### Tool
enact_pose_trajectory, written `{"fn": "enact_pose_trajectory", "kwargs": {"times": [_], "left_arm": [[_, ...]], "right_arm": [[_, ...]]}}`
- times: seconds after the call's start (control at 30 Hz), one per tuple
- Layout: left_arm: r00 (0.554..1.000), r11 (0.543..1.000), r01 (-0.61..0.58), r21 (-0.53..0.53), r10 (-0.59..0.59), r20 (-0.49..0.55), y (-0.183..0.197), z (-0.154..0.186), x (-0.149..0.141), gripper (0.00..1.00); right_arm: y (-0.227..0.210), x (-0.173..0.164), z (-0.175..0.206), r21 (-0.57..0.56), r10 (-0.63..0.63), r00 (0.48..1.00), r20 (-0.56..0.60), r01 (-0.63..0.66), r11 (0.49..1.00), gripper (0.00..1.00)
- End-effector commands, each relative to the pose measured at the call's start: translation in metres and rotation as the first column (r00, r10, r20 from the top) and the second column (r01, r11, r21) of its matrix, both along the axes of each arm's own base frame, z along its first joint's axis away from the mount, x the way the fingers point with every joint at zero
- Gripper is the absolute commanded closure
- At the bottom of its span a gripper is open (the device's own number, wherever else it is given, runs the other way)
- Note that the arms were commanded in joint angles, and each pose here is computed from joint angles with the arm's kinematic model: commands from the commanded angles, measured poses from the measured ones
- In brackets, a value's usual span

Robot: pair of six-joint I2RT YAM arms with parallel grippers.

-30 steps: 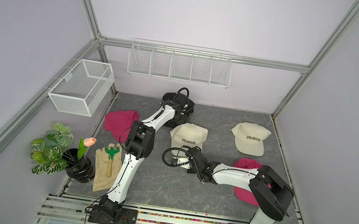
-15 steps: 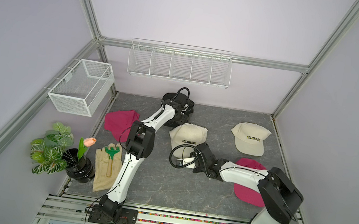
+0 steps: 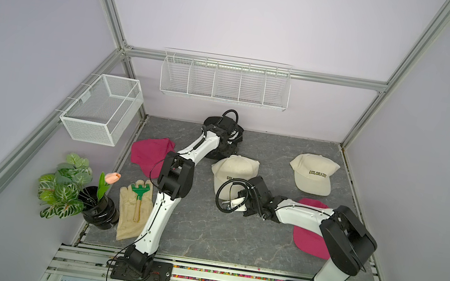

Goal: Stack the baseball caps by color
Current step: Adjust the baseball cap.

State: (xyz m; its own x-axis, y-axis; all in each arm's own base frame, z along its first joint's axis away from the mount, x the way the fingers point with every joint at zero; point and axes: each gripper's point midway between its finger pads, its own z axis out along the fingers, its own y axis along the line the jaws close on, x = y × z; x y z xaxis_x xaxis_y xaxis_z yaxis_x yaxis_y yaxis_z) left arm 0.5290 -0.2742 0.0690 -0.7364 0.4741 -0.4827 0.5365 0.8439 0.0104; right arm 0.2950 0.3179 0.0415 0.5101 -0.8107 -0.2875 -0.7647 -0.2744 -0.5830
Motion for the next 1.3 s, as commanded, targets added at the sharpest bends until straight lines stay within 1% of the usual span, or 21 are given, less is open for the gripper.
{"fn": "enact_pose_trajectory", "kwargs": {"times": [0.0, 0.1, 0.2, 0.23, 0.3, 0.43, 0.47, 0.57, 0.7, 0.83, 0.97, 1.17, 1.27], "left_arm": [[0.996, 0.998, 0.070, -0.008, -0.070, -0.049, -0.014, -0.016, -0.011, 0.10], [0.999, 0.999, 0.035, -0.004, -0.035, -0.033, -0.010, -0.007, -0.007, 0.08], [0.999, 0.999, -0.039, 0.002, 0.039, 0.034, 0.000, 0.020, 0.003, 0.04], [0.995, 0.997, -0.076, 0.001, 0.075, 0.069, 0.005, 0.035, 0.008, 0.02], [0.977, 0.986, -0.169, 0.003, 0.167, 0.134, 0.020, 0.057, 0.017, 0.00], [0.909, 0.947, -0.321, 0.008, 0.305, 0.284, 0.050, 0.105, 0.029, 0.01], [0.891, 0.937, -0.348, 0.004, 0.330, 0.312, 0.056, 0.113, 0.029, 0.01], [0.869, 0.928, -0.373, -0.005, 0.352, 0.348, 0.065, 0.131, 0.024, 0.01], [0.869, 0.927, -0.375, 0.001, 0.351, 0.349, 0.069, 0.132, 0.018, 0.01], [0.856, 0.917, -0.400, -0.013, 0.379, 0.351, 0.077, 0.129, 0.014, 0.01], [0.850, 0.909, -0.416, -0.041, 0.404, 0.339, 0.087, 0.125, 0.011, 0.01], [0.850, 0.902, -0.429, -0.040, 0.419, 0.319, 0.096, 0.118, 0.011, 0.01], [0.853, 0.904, -0.425, -0.038, 0.415, 0.316, 0.096, 0.117, 0.010, 0.01]], "right_arm": [[0.002, -0.002, -0.009, 0.002, 0.021, 0.999, -0.029, -0.021, 1.000, 0.92], [0.002, -0.003, -0.009, 0.009, 0.015, 0.999, -0.044, -0.015, 1.000, 0.92], [0.001, -0.004, -0.009, 0.018, -0.010, 0.998, -0.059, 0.011, 1.000, 0.92], [0.001, -0.003, -0.008, 0.031, -0.025, 0.998, -0.054, 0.027, 0.999, 0.91], [0.003, 0.003, -0.001, 0.067, -0.059, 0.998, -0.037, 0.061, 0.996, 0.88], [0.003, 0.004, 0.002, 0.078, -0.083, 0.996, -0.045, 0.087, 0.993, 0.85], [-0.003, -0.002, -0.008, 0.059, -0.085, 0.994, -0.062, 0.088, 0.994, 0.85], [-0.003, -0.002, -0.010, 0.064, -0.087, 0.994, -0.063, 0.091, 0.994, 0.84], [0.000, -0.002, -0.007, 0.078, -0.065, 0.997, -0.047, 0.068, 0.995, 0.84], [0.001, -0.001, -0.005, 0.057, -0.011, 1.000, 0.007, 0.011, 0.998, 0.84], [0.005, 0.003, 0.006, 0.055, 0.033, 0.998, 0.062, -0.036, 0.998, 0.84], [0.012, 0.010, 0.032, 0.091, 0.053, 0.990, 0.128, -0.065, 0.994, 0.85], [0.008, 0.013, 0.031, 0.087, 0.039, 0.992, 0.123, -0.050, 0.995, 0.84]]}}
